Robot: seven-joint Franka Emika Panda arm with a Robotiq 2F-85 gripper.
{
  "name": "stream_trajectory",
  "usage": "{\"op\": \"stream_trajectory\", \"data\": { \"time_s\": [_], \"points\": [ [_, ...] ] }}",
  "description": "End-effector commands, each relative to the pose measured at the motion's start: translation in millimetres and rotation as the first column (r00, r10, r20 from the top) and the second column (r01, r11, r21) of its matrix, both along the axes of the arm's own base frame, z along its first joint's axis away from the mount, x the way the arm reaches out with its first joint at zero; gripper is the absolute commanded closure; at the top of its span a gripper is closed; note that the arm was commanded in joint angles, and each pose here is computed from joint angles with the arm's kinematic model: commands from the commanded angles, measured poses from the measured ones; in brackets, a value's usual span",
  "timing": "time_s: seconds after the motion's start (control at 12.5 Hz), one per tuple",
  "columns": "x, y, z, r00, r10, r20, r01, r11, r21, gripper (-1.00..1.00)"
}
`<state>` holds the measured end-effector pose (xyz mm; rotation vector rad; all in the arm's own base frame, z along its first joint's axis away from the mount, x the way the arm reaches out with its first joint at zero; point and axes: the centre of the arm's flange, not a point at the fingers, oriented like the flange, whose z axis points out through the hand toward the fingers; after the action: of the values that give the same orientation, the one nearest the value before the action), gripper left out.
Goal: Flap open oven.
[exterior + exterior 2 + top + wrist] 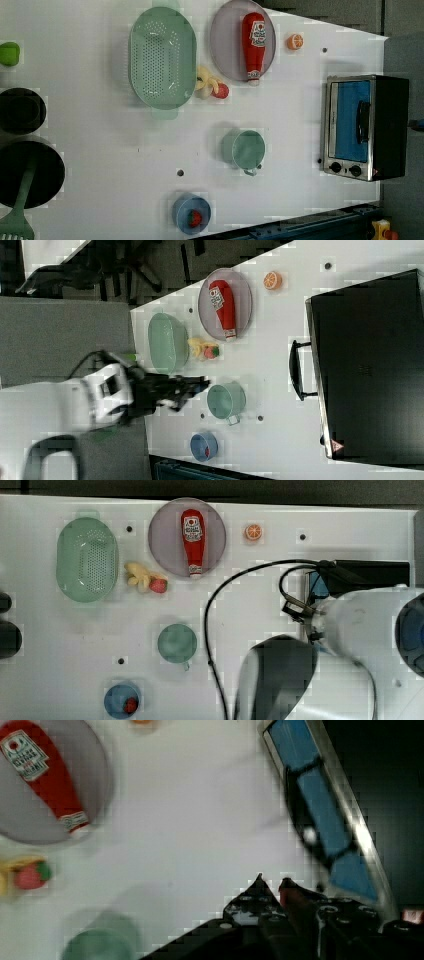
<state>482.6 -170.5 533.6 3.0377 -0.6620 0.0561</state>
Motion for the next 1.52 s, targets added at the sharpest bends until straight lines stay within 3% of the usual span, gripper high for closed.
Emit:
{"op": "stream_trajectory", "data": {
  "time_s": [0.08, 0.56, 1.04, 1.52],
  "points": [
    [-9.2, -38.8, -62.0, 0.968, 0.248, -0.034, -0.248, 0.969, -0.008, 0.65],
    [-12.3, -90.6, -139.6, 0.931, 0.363, 0.033, -0.357, 0.927, -0.118, 0.65],
    [-10.9, -100.6, -202.9, 0.936, 0.349, -0.051, -0.352, 0.932, -0.089, 0.65],
    [-1.8, -84.2, -222.0, 0.926, 0.372, -0.065, -0.377, 0.922, -0.087, 0.65]
  ]
}}
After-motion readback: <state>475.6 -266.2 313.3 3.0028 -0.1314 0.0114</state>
